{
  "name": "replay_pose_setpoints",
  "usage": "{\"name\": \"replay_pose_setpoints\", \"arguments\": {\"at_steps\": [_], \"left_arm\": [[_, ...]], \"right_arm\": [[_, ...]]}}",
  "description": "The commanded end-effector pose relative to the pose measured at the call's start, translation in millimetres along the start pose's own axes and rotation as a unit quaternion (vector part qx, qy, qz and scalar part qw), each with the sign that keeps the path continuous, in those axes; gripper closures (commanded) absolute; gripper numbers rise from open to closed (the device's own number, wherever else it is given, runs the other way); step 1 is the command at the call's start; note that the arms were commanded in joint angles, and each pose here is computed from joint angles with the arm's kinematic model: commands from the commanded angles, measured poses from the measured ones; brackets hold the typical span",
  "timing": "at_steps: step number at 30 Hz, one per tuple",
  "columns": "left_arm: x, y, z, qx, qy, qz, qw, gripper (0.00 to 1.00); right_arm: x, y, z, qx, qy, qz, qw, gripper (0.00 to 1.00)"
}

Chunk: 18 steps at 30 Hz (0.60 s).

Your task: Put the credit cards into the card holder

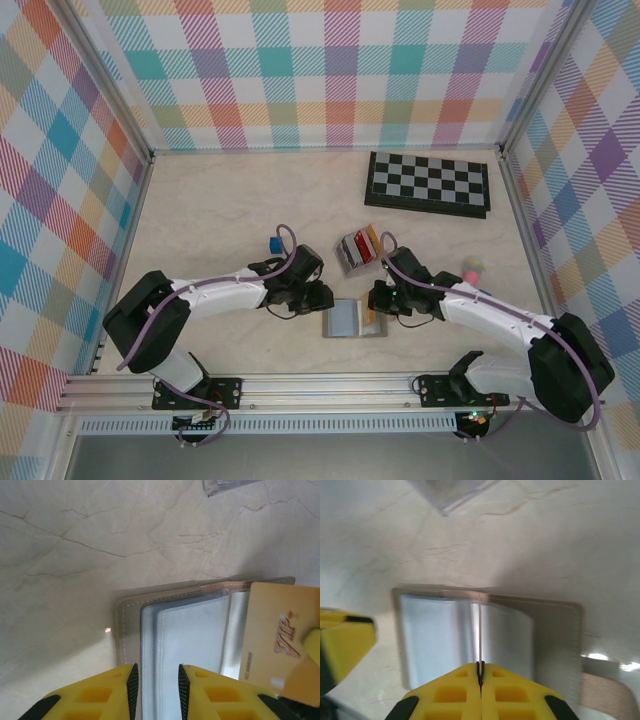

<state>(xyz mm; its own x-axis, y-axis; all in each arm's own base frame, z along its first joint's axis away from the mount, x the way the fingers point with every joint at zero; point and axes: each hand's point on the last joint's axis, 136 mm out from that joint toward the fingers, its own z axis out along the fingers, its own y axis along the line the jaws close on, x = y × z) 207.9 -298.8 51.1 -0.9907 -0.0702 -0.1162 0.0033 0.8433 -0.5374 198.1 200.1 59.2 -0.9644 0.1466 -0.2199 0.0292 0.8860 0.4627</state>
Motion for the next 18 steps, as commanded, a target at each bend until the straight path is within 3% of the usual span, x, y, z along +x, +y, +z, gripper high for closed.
{"name": "replay_pose_setpoints", "arguments": {"at_steps": [1,9,18], "left_arm": [[6.2,-16.9,-3.5,0.04,0.014,0.012,0.999,0.69],[12.1,-14.3,5.0,0.035,0.034,0.002,0.999,0.61],[16.5,-19.8,12.8,0.032,0.044,0.01,0.998,0.62]], "right_arm": [[-3.9,-16.5,-4.6,0.052,-0.014,0.016,0.998,0.95],[-11.0,-24.5,-23.2,0.076,-0.046,0.012,0.996,0.94],[-6.4,-40.6,-24.0,0.108,-0.045,0.01,0.993,0.94]]}}
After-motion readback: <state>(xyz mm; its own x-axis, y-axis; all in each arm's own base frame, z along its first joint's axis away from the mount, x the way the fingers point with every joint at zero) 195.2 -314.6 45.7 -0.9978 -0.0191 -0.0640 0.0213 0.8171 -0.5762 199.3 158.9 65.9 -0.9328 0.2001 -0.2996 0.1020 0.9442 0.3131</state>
